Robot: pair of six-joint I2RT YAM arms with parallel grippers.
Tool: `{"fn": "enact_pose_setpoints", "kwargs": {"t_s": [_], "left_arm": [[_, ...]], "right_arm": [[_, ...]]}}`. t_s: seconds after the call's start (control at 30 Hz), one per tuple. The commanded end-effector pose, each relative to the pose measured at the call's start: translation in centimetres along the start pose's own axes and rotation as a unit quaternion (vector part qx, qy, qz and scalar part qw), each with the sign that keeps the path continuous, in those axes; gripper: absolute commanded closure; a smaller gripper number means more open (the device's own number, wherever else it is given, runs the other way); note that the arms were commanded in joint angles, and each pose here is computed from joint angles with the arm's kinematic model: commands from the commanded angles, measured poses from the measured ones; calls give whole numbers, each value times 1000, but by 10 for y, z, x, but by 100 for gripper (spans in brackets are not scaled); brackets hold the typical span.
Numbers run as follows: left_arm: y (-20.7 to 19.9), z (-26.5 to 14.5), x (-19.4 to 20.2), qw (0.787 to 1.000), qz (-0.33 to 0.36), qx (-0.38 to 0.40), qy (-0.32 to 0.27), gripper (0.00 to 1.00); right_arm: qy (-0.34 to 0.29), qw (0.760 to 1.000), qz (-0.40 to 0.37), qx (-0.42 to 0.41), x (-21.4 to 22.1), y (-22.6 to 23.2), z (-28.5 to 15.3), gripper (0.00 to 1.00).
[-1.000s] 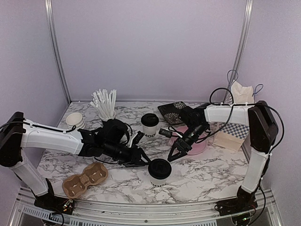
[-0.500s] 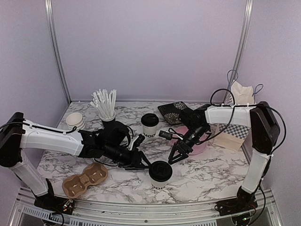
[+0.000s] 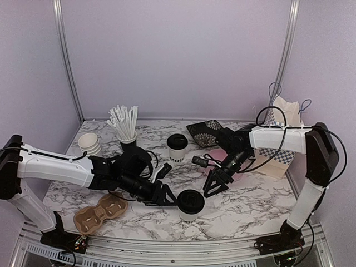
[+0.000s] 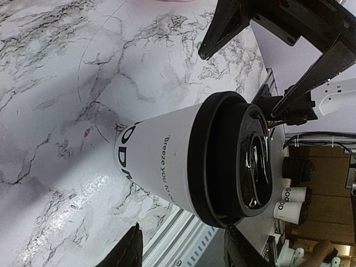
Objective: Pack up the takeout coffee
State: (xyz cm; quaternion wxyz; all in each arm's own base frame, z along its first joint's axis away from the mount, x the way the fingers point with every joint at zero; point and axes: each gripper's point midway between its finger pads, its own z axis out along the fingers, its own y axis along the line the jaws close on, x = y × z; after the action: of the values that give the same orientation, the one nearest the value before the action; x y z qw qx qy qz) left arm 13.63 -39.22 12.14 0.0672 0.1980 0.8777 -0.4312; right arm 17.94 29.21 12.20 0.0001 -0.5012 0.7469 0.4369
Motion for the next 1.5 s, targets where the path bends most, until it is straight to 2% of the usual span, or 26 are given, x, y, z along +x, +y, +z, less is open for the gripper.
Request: {"fn": "enact_pose_setpoints", "kwargs": {"t_s": [0.0,0.2,0.5,0.7,0.83,0.97,1.13,1.27,1.47], "left_arm": [[-6,7,0,1000,14,1,15,50],[-8,11,-4,1000,14,4,16,50],[-7,14,-3,1000,4,9,25,50],[17,20,-4,998,-51,-9,30,52],[37,27,3,995,-89,-22,45,56],[62,38,15,988,-138,-32,68,68],[96,40,28,977,-191,-61,79,73],[91,35,19,981,-169,-70,70,73],[39,16,-25,997,-69,-29,15,70]], "right_arm": [[14,1000,-23,-12,2,14,8,24],[21,999,-24,-17,1,14,14,26],[23,999,-19,-19,1,10,17,34],[29,1000,-8,-9,2,1,20,36],[40,999,8,12,6,-13,26,39],[56,998,33,25,12,-30,34,44],[74,995,59,37,21,-45,41,49],[69,995,62,40,20,-49,38,51],[21,999,22,24,-9,-30,12,51]]}}
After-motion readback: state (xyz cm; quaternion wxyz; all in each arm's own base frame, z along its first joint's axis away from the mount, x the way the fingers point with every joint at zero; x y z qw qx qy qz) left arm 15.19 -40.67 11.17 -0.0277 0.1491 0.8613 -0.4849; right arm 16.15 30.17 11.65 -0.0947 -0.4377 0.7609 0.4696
